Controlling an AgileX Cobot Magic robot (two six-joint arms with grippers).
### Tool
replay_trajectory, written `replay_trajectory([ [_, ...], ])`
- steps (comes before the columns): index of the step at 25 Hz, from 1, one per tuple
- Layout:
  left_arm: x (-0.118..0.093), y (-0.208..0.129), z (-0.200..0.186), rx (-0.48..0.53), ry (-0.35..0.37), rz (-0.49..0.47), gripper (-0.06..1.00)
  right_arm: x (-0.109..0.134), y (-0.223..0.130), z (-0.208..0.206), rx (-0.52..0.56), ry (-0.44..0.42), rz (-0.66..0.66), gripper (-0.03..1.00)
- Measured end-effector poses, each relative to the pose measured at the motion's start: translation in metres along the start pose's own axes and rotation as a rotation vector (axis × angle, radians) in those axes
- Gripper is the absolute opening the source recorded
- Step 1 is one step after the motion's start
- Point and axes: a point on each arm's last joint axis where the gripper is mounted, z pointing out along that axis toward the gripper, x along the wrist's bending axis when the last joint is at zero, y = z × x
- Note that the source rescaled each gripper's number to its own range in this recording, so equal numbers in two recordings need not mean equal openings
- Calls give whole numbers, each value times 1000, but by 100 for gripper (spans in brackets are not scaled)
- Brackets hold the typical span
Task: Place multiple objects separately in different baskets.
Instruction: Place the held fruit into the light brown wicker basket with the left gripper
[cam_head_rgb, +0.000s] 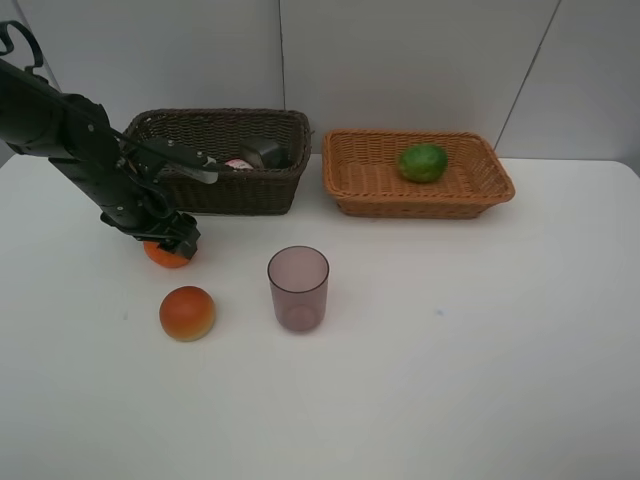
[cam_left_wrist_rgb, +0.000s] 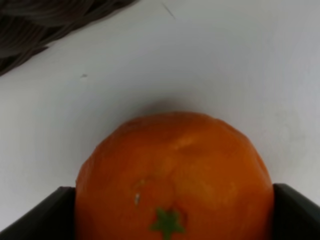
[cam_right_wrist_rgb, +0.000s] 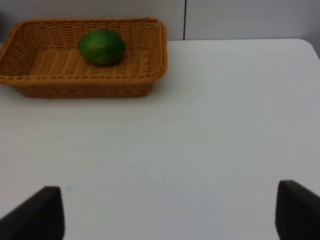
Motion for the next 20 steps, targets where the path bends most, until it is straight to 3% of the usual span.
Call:
replay_trajectory([
  [20,0,0,0,3,-1,0,93,0,0,0,0,0,0,94],
])
